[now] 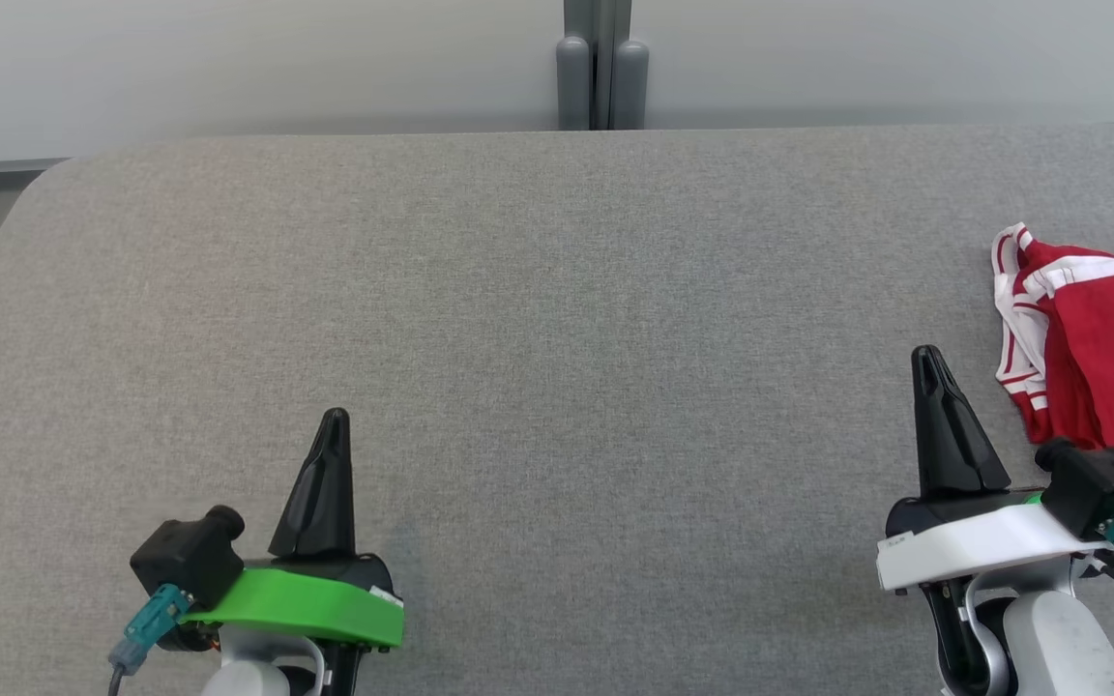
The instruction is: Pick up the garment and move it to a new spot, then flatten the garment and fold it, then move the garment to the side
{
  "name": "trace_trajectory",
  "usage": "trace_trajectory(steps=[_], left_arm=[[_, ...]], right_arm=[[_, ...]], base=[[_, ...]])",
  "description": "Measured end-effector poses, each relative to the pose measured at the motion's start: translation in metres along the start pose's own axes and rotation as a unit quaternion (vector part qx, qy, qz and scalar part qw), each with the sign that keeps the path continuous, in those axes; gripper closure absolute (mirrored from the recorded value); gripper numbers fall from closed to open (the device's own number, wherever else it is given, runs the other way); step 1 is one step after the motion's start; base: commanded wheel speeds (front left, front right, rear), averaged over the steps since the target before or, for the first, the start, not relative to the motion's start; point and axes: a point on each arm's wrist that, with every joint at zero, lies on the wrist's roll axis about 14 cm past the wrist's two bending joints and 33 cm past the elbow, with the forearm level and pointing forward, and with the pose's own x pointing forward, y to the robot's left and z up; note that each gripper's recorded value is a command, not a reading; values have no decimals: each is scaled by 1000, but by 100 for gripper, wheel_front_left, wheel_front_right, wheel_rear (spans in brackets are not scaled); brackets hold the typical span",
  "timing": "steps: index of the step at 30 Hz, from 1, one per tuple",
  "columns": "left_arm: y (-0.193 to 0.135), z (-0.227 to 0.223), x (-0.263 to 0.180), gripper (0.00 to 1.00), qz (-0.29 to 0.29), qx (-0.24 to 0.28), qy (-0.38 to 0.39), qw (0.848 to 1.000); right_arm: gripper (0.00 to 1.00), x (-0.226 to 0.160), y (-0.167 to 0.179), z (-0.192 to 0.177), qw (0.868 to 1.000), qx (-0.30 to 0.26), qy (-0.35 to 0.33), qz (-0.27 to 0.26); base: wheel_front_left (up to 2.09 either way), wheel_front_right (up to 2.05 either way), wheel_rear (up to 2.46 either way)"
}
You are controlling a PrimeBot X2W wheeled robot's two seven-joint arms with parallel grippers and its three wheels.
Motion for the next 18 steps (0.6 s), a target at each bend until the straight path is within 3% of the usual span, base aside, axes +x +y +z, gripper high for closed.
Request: trace_trajectory(steps=[18], left_arm=[[23,-2,-3,100,43,-131,14,990]], right_arm=[[100,-6,-19,-8,987,156,19,-45]], base=[[0,0,0]])
